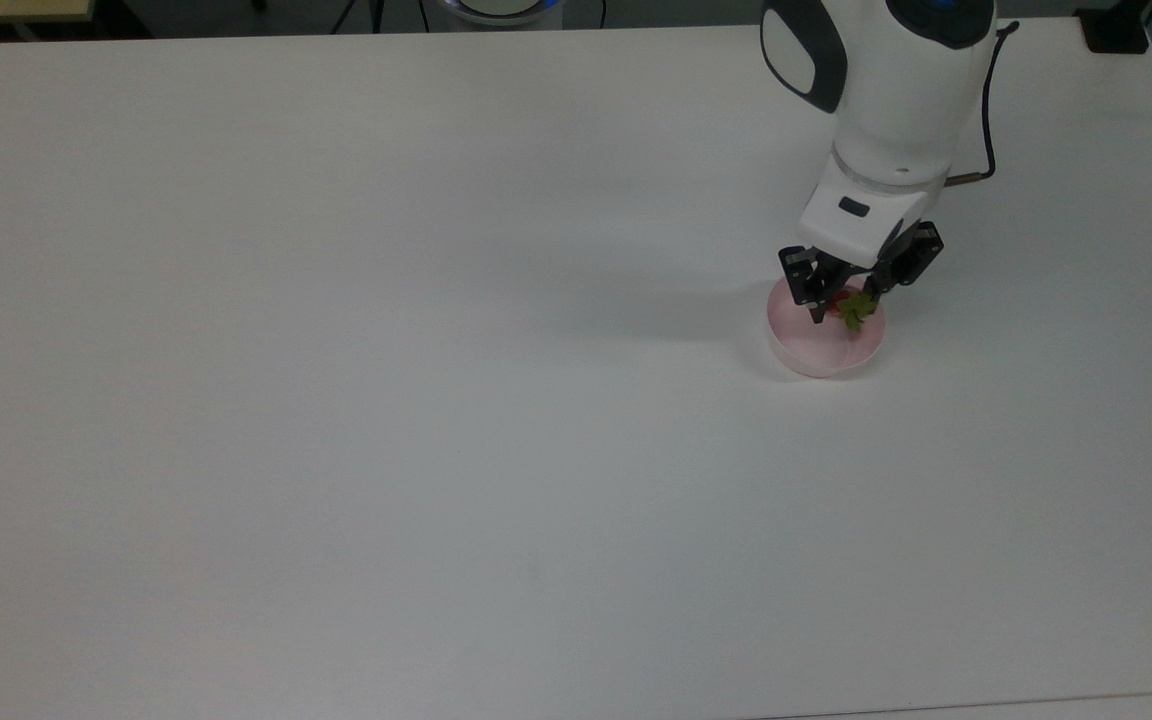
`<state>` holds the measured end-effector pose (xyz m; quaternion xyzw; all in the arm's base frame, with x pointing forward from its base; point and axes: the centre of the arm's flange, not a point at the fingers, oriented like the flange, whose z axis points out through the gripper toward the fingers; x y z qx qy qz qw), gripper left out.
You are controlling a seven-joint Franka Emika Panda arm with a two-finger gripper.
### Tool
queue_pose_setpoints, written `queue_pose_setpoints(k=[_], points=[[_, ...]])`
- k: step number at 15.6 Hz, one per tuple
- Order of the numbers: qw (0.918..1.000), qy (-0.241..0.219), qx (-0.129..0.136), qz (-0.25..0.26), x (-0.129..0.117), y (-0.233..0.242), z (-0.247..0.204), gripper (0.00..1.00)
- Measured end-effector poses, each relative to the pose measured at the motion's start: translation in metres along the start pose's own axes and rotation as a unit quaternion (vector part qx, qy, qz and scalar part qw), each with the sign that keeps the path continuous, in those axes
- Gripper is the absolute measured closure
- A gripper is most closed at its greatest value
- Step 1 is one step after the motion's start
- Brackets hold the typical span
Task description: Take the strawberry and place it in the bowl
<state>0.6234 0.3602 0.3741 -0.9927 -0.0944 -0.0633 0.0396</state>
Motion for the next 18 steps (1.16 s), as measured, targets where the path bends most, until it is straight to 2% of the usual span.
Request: queue_pose_setpoints(k=[3, 5, 7, 10, 12, 14, 16, 18], points=[[1.0000, 0.003, -0.001, 0.006, 0.001, -0.004, 0.003, 0.22], [0.9997, 0.018, 0.001, 0.013, 0.009, 0.003, -0.014, 0.01], [0.9992, 0.026, -0.004, 0.032, 0.016, 0.030, -0.051, 0.00], [0.9967, -0.007, -0.039, 0.071, 0.005, 0.130, -0.131, 0.00], [0.9950, -0.031, -0.059, 0.075, -0.019, 0.202, -0.179, 0.00], [0.9946, -0.050, -0.061, 0.068, -0.050, 0.263, -0.220, 0.00], [0.9938, -0.057, -0.060, 0.074, -0.075, 0.301, -0.246, 0.00], [0.9930, -0.060, -0.059, 0.083, -0.086, 0.318, -0.254, 0.00]])
